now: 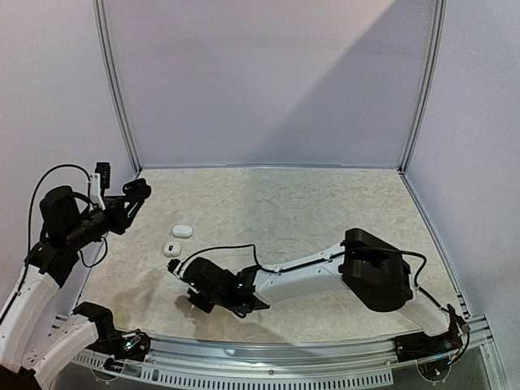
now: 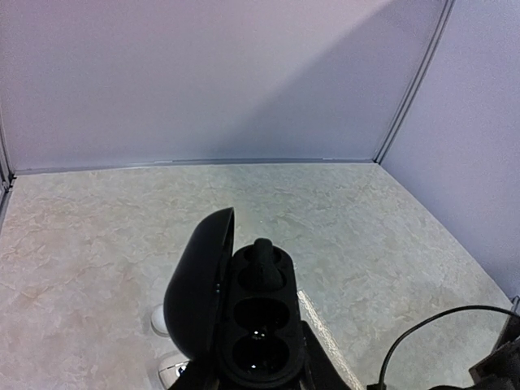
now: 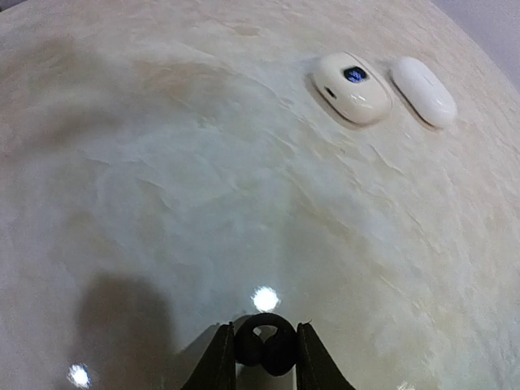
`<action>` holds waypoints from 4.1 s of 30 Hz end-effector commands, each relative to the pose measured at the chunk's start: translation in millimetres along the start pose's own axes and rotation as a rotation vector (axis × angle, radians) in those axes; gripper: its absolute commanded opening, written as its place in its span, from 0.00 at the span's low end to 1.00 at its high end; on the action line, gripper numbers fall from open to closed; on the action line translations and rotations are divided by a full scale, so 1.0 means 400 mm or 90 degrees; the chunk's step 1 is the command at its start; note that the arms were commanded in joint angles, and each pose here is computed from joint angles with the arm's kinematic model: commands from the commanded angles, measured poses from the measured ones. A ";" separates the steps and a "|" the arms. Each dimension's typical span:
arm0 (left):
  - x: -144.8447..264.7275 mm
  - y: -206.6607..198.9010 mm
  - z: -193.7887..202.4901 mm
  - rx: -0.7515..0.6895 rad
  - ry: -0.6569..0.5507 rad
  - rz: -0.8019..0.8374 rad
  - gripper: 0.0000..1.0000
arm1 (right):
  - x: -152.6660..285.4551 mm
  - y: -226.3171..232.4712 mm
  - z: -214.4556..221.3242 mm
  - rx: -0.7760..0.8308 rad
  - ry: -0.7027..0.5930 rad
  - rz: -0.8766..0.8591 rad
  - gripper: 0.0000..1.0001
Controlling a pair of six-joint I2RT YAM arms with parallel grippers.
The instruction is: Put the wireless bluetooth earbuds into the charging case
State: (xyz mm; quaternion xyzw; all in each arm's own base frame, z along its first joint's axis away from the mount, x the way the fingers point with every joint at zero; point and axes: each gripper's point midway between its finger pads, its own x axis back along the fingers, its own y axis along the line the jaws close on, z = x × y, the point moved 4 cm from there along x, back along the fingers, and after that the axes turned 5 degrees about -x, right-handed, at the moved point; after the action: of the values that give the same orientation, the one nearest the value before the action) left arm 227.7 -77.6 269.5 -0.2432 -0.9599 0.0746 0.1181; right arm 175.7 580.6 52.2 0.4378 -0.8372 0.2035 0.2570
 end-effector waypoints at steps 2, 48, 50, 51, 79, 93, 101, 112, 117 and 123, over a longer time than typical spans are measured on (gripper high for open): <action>0.002 -0.003 -0.002 -0.011 -0.010 0.012 0.00 | 0.133 -0.136 -0.004 -0.108 0.016 0.143 0.19; -0.010 -0.059 -0.009 -0.039 -0.011 0.114 0.00 | 0.487 -0.346 0.160 -0.332 0.216 0.119 0.65; -0.010 -0.059 -0.012 -0.039 -0.014 0.114 0.00 | 0.496 -0.368 0.159 -0.316 0.237 0.065 0.55; -0.009 -0.060 -0.014 -0.040 -0.015 0.114 0.00 | 0.497 -0.380 0.164 -0.304 0.251 0.050 0.50; -0.006 -0.085 -0.004 -0.035 0.001 0.161 0.00 | 0.405 -0.381 0.331 -0.165 0.441 -0.085 0.31; -0.006 -0.084 0.000 -0.038 0.004 0.160 0.00 | 0.415 -0.366 0.377 -0.190 0.468 -0.099 0.27; -0.008 -0.084 0.002 -0.039 0.005 0.160 0.00 | 0.426 -0.358 0.384 -0.210 0.467 -0.109 0.21; -0.007 -0.083 0.005 -0.039 0.008 0.160 0.00 | 0.440 -0.344 0.389 -0.224 0.468 -0.132 0.14; -0.007 -0.084 0.003 -0.043 0.007 0.160 0.00 | 0.443 -0.329 0.386 -0.233 0.470 -0.152 0.11; -0.008 -0.084 0.004 -0.043 0.007 0.160 0.00 | 0.450 -0.322 0.383 -0.235 0.472 -0.163 0.03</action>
State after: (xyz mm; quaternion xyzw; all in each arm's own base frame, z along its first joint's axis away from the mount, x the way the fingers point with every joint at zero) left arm 215.6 -106.1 274.8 -0.3602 -0.9249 0.0605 0.1058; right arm 174.6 323.0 61.2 0.3813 -0.6794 0.1596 0.6062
